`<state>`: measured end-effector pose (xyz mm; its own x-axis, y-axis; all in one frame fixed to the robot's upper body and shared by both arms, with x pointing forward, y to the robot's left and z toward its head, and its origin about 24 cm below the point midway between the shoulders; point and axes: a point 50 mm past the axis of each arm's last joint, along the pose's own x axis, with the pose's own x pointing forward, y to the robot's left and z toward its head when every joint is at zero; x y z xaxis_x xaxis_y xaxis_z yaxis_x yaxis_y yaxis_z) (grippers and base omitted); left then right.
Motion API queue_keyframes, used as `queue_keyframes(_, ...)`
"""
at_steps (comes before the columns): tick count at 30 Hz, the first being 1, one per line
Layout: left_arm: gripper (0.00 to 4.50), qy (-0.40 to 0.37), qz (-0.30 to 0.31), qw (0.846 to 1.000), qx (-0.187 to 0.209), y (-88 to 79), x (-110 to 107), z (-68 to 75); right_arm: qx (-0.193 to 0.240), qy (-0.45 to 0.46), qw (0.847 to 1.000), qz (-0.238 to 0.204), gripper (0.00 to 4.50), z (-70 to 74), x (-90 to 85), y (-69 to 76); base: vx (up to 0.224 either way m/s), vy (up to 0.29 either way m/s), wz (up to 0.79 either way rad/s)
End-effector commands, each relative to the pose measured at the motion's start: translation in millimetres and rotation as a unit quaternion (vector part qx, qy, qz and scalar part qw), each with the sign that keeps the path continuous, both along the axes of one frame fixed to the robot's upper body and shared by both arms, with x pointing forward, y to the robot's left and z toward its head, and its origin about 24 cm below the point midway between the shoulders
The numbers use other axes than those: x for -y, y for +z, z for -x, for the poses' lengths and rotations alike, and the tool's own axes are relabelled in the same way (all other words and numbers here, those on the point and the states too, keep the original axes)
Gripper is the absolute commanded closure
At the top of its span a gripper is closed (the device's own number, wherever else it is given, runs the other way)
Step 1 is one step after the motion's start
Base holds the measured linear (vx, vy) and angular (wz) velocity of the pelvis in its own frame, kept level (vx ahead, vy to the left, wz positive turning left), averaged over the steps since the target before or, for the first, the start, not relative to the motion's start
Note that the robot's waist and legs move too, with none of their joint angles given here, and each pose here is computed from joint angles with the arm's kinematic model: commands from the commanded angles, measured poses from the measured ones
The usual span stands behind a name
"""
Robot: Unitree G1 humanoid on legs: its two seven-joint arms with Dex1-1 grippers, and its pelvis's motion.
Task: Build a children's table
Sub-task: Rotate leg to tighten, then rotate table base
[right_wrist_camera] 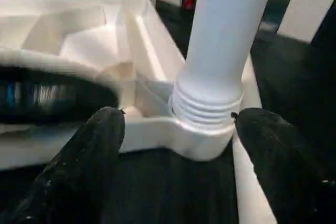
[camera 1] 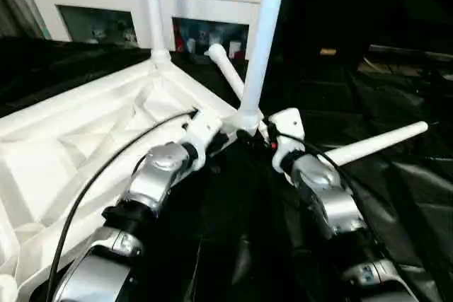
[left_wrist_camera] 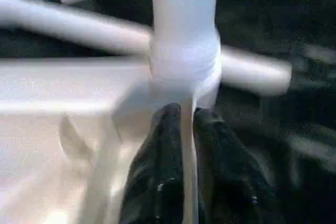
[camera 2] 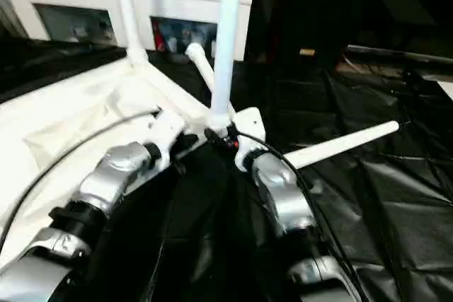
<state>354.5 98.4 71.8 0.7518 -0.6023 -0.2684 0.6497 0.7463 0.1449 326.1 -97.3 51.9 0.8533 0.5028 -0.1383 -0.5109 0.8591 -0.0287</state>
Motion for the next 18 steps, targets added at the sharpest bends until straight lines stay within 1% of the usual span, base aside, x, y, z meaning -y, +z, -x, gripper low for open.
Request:
queue_keyframes(1,3.60,0.005,0.010,0.999,0.043,20.0,-3.3,-4.8,0.004,-0.001,1.000,0.006,0.75,1.8,0.3,3.1,0.000,0.000,0.00)
queue_keyframes(3,3.44,0.015,0.015,0.998,0.053,25.8,-10.0,-5.8,0.001,0.004,1.000,0.010,0.75,3.4,-1.6,3.4,0.000,0.000,0.00)
queue_keyframes(4,3.44,0.015,0.015,0.998,0.053,25.8,-10.0,-5.8,0.001,0.004,1.000,0.010,0.75,3.4,-1.6,3.4,0.000,0.000,0.00)
queue_keyframes(5,3.36,0.046,0.027,0.996,0.070,37.2,-23.9,-7.9,-0.006,0.021,1.000,0.014,0.75,5.4,-5.8,2.2,0.000,0.000,0.00)
queue_keyframes(6,3.23,0.062,0.033,0.995,0.077,43.0,-32.3,-8.1,-0.007,0.027,0.999,0.019,0.75,6.2,-7.4,1.3,0.000,0.000,0.00)
queue_keyframes(7,3.23,0.087,0.044,0.991,0.087,52.7,-46.4,-7.7,-0.008,0.037,0.999,0.028,0.75,7.6,-10.1,-0.3,0.000,0.000,0.00)
queue_keyframes(8,3.23,0.103,0.046,0.989,0.091,57.6,-56.3,-6.5,-0.011,0.041,0.999,0.030,0.75,8.4,-11.7,-1.5,0.000,0.000,0.00)
queue_keyframes(10,3.23,0.129,0.031,0.986,0.101,65.6,-78.2,-2.4,-0.019,0.049,0.998,0.030,0.75,9.2,-14.5,-3.8,0.000,0.000,0.00)
queue_keyframes(11,3.23,0.129,0.031,0.986,0.101,65.6,-78.2,-2.4,-0.019,0.049,0.998,0.030,0.75,9.2,-14.5,-3.8,0.000,0.000,0.00)
queue_keyframes(12,3.23,0.198,-0.014,0.974,0.109,73.2,-119.3,5.6,-0.025,0.051,0.998,0.037,0.75,8.8,-17.4,-6.6,0.000,0.000,0.00)
queue_keyframes(13,3.23,0.217,-0.026,0.969,0.111,75.3,-129.9,8.3,-0.027,0.051,0.998,0.038,0.75,8.6,-18.1,-7.3,0.000,0.000,0.00)
queue_keyframes(14,3.23,0.224,-0.031,0.968,0.112,76.1,-133.7,9.3,-0.028,0.051,0.998,0.039,0.75,8.5,-18.3,-7.6,0.000,0.000,0.00)
queue_keyframes(15,3.23,0.318,-0.098,0.937,0.108,79.1,-186.9,27.5,-0.039,0.052,0.997,0.045,0.75,7.1,-21.4,-11.4,0.000,0.000,0.00)
queue_keyframes(16,3.23,0.318,-0.098,0.937,0.108,79.1,-186.9,27.5,-0.039,0.052,0.997,0.045,0.75,7.1,-21.4,-11.4,0.000,0.000,0.00)
queue_keyframes(17,3.23,0.349,-0.126,0.923,0.105,80.5,-206.1,36.3,-0.042,0.054,0.997,0.047,0.75,6.8,-22.8,-12.6,0.000,0.000,0.00)
queue_keyframes(18,3.23,0.384,-0.138,0.908,0.096,80.5,-224.8,46.2,-0.044,0.056,0.996,0.049,0.75,6.4,-24.6,-13.5,0.000,0.000,0.00)
